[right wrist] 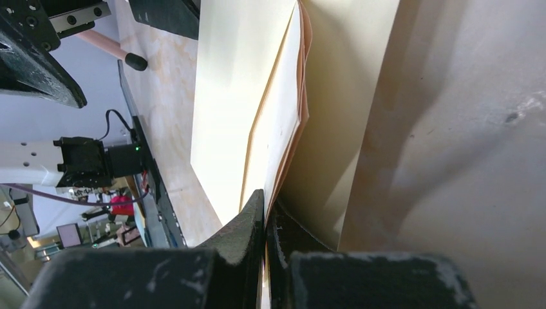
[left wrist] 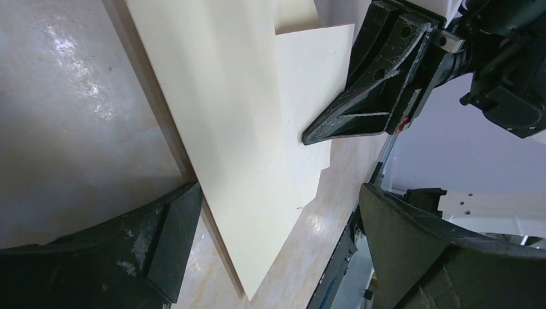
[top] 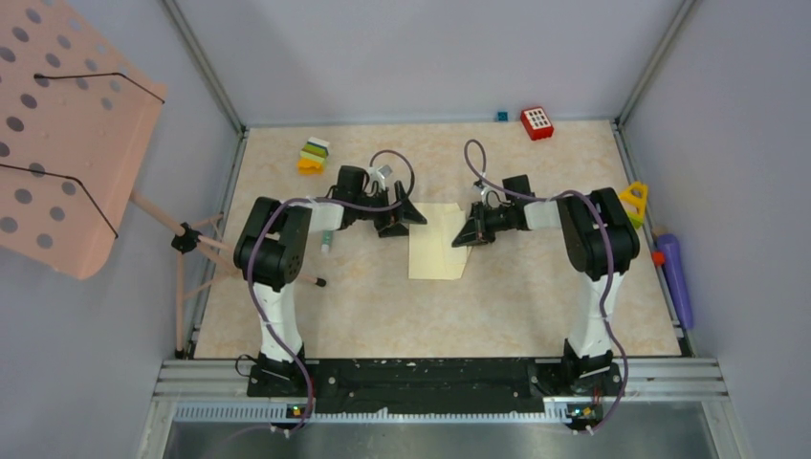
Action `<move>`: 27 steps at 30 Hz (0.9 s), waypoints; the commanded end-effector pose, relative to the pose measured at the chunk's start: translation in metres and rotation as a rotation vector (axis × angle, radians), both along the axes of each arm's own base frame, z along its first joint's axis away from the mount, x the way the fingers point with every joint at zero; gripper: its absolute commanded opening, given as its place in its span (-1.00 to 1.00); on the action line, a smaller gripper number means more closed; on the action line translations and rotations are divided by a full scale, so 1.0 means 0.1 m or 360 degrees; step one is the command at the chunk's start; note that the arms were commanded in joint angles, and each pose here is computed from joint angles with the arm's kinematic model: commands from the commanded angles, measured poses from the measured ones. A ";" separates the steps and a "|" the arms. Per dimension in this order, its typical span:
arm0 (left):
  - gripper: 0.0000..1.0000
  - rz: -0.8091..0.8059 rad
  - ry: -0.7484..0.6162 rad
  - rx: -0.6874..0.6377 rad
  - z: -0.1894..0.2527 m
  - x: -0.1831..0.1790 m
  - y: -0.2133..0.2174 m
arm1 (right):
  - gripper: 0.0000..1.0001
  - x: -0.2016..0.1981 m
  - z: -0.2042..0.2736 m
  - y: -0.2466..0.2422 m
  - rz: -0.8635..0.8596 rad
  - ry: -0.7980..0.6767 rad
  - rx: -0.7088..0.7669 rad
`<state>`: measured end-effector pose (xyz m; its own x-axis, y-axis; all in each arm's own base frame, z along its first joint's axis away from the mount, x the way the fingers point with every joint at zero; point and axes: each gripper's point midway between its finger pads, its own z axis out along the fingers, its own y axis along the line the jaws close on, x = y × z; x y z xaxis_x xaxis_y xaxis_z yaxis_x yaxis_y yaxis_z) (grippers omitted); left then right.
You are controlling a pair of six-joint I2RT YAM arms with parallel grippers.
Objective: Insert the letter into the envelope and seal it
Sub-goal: Place the letter in the envelope.
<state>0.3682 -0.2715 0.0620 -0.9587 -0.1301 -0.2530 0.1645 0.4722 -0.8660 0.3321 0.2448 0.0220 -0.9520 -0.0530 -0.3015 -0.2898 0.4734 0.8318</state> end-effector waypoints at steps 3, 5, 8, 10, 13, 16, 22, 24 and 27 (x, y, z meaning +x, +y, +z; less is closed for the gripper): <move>0.97 0.0009 -0.0003 0.0289 -0.24 -0.04 0.04 | -1.00 0.11 0.25 0.03 -0.0028 -0.0136 0.0026; 0.97 0.0011 0.0029 0.0344 -0.31 -0.07 0.04 | -1.00 0.10 0.24 0.03 -0.0033 -0.0123 0.0025; 0.97 0.0007 0.0040 0.0383 -0.37 -0.08 0.01 | -0.99 0.10 0.25 0.03 -0.0039 -0.0112 0.0034; 0.97 0.0004 0.0039 0.0405 -0.39 -0.09 -0.01 | -0.97 0.11 0.26 0.04 -0.0044 -0.0113 0.0035; 0.97 0.0000 0.0028 0.0525 -0.42 -0.10 -0.02 | -0.85 0.11 0.27 0.04 -0.0041 -0.0114 0.0035; 0.97 -0.0001 0.0016 0.0617 -0.45 -0.11 -0.03 | -0.70 0.12 0.29 0.04 -0.0038 -0.0117 0.0038; 0.96 0.0005 0.0016 0.0684 -0.49 -0.11 -0.01 | -0.44 0.11 0.27 -0.02 -0.0013 -0.0126 -0.0071; 0.97 0.0008 0.0019 0.0691 -0.50 -0.11 0.00 | -0.37 0.12 0.26 -0.06 -0.0010 -0.0138 -0.0125; 0.96 0.0011 0.0028 0.0691 -0.51 -0.11 0.00 | -0.29 0.16 0.23 -0.13 -0.0036 -0.0131 -0.0230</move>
<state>0.3718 -0.2948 0.0530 -0.9399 -0.0397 -0.3390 0.2206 0.6871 -0.6922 0.3331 0.2403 0.0301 -0.9552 -0.0560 -0.2905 -0.2761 0.5216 0.8073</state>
